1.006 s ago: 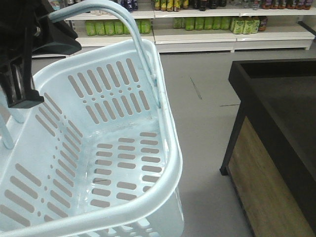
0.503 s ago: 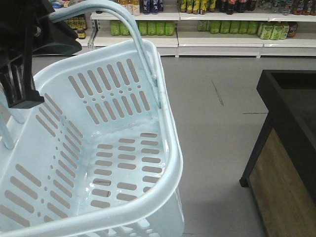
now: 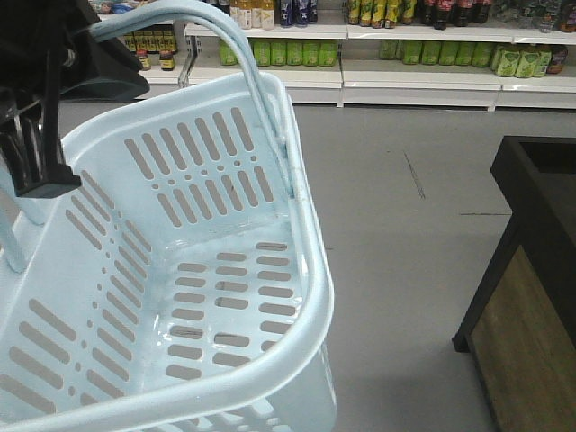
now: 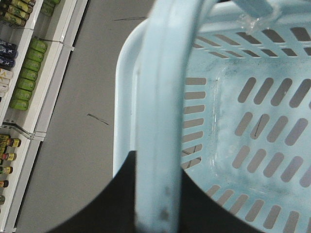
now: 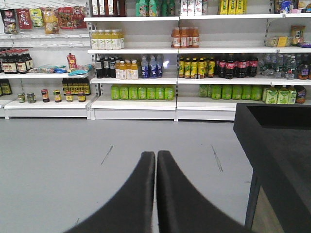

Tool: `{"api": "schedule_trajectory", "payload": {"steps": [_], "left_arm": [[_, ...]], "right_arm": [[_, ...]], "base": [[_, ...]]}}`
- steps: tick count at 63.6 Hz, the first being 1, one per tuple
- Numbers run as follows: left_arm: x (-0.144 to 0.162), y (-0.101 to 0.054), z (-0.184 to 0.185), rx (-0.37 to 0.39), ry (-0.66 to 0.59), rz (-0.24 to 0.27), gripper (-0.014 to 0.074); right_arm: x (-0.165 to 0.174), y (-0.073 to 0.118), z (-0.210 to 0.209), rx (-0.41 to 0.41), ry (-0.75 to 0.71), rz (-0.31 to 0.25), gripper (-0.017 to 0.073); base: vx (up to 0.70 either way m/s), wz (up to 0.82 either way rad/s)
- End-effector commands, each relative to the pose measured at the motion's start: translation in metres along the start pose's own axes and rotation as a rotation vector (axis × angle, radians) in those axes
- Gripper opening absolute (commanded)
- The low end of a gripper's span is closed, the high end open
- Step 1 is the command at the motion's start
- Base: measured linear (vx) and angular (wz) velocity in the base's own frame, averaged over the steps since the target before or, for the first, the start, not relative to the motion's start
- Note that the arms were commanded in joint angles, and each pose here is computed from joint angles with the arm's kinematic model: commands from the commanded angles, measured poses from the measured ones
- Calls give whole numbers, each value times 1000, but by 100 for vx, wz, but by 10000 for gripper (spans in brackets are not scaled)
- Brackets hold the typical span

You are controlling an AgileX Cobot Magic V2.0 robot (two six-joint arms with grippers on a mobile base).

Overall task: Pick three apples into basket with both arms
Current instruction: 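Drive the base along the shelves carrying the basket in the left gripper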

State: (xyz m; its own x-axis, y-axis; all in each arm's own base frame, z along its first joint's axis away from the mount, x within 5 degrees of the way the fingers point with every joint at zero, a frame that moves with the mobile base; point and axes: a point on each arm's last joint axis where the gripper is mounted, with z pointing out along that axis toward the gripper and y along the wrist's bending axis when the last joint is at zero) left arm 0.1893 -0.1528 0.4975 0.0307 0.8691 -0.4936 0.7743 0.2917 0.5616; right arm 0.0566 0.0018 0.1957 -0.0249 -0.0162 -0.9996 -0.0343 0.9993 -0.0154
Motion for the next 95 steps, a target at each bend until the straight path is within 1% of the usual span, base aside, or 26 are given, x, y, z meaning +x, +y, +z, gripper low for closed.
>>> {"api": "schedule_trajectory", "payload": {"steps": [1, 43, 95], "left_arm": [[-3, 5, -21, -68, -79, -16, -6], [-3, 5, -21, -68, -79, -16, -6], [-3, 5, -21, -68, -79, -16, -6]], "right_arm": [[-3, 0, 0, 5, -75, -8, -8], [-3, 0, 0, 5, -75, -8, -8], [-3, 0, 0, 5, -75, -8, -8]], "base": [[3, 6], [6, 7], [11, -2]]}}
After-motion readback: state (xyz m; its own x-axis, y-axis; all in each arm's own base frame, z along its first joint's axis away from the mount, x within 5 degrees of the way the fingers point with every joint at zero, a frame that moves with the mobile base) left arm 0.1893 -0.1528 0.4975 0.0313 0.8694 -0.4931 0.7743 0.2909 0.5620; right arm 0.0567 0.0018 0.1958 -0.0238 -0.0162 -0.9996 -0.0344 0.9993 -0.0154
